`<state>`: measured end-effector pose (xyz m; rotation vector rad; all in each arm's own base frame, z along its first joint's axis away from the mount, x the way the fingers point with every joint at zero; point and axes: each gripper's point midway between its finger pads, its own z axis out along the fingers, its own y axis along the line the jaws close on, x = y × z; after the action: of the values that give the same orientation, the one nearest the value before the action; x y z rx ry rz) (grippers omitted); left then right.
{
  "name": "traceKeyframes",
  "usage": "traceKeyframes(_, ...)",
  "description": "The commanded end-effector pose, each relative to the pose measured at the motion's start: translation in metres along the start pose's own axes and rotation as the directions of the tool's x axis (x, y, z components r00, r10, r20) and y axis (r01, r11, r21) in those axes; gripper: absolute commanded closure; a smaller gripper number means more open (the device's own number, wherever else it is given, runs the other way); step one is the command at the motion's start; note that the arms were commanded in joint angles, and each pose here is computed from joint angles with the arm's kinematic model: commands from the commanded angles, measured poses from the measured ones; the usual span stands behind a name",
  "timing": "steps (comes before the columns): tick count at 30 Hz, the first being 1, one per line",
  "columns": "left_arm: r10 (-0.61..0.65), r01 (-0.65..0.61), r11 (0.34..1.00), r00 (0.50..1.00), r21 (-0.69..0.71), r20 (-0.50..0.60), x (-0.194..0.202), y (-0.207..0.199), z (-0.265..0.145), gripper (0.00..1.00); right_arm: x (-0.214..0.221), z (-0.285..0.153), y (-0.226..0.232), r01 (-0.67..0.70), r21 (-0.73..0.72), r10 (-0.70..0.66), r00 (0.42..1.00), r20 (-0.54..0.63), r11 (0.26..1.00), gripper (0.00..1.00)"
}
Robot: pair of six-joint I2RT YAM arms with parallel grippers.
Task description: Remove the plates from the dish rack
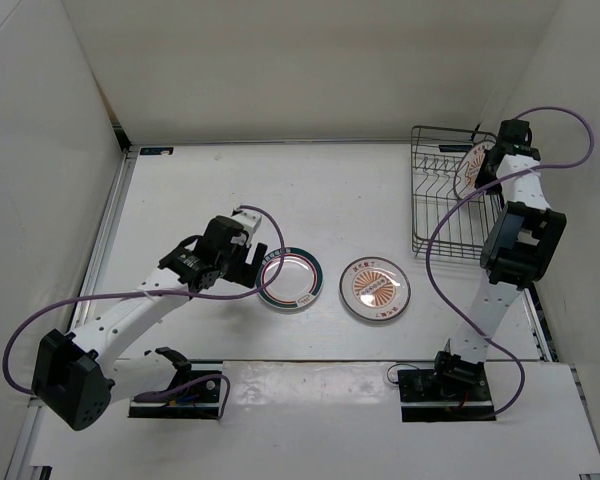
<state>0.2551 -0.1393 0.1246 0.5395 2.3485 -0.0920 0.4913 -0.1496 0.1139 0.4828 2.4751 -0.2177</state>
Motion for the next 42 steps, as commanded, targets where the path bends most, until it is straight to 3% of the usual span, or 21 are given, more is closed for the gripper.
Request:
traceKeyframes(1,0.005,-0.004,1.0,1.0,-0.011,0.018,-0.012,0.002,-0.004,0.0,-0.026,-0.006,-0.004,0.003,0.009,-0.003,0.997,0.071,1.0,0.78)
traceKeyframes(5,0.009,-0.009,1.0,1.0,-0.016,0.012,-0.01,0.003,-0.003,0.0,-0.028,-0.004,-0.004,0.009,0.003,-0.009,0.997,0.077,1.0,0.82)
traceKeyframes(9,0.012,-0.012,1.0,1.0,-0.014,0.003,-0.009,0.002,-0.001,0.0,-0.033,-0.006,-0.003,0.005,-0.002,-0.005,0.996,0.09,1.0,1.0)
traceKeyframes(20,0.008,-0.008,1.0,1.0,-0.016,0.009,-0.012,0.002,-0.002,0.0,-0.057,-0.044,-0.002,-0.025,-0.013,0.027,0.985,0.168,1.0,1.0)
traceKeyframes(24,0.006,-0.005,1.0,1.0,-0.012,0.021,-0.013,0.002,-0.005,0.0,-0.081,-0.078,0.005,-0.045,-0.049,0.056,0.967,0.25,0.998,1.0)
traceKeyframes(32,-0.012,0.011,0.999,0.999,0.033,0.029,-0.014,-0.006,-0.007,0.0,-0.108,-0.172,0.023,-0.229,-0.143,0.267,0.886,0.38,0.963,1.0)
traceKeyframes(35,-0.018,0.017,0.999,1.0,0.036,0.021,-0.011,-0.006,-0.007,0.0,-0.077,-0.189,0.035,-0.29,-0.141,0.321,0.885,0.336,0.947,1.0)
traceKeyframes(36,-0.019,0.018,0.999,0.999,0.038,0.025,-0.012,-0.007,-0.007,0.0,-0.065,-0.22,0.04,-0.306,-0.201,0.36,0.862,0.358,0.931,1.0)
traceKeyframes(37,-0.018,0.017,0.999,1.0,0.036,0.024,-0.012,-0.007,-0.007,0.0,-0.03,-0.205,0.056,-0.292,-0.236,0.351,0.898,0.267,0.927,1.0)
traceKeyframes(38,-0.019,0.018,0.999,0.999,0.035,0.026,-0.012,-0.006,-0.007,0.0,-0.023,-0.209,0.064,-0.32,-0.294,0.398,0.879,0.262,0.901,1.0)
traceKeyframes(39,-0.018,0.017,0.999,0.999,0.034,0.036,-0.014,-0.006,-0.009,0.0,-0.017,-0.262,0.066,-0.319,-0.404,0.459,0.83,0.318,0.857,1.0)
traceKeyframes(40,-0.018,0.017,0.999,0.999,0.031,0.036,-0.013,-0.005,-0.009,0.0,0.035,-0.217,0.087,-0.317,-0.462,0.449,0.869,0.21,0.829,1.0)
traceKeyframes(42,-0.022,0.02,0.999,0.999,0.039,0.038,-0.012,-0.007,-0.009,0.0,0.077,-0.231,0.103,-0.347,-0.575,0.502,0.855,0.13,0.741,1.0)
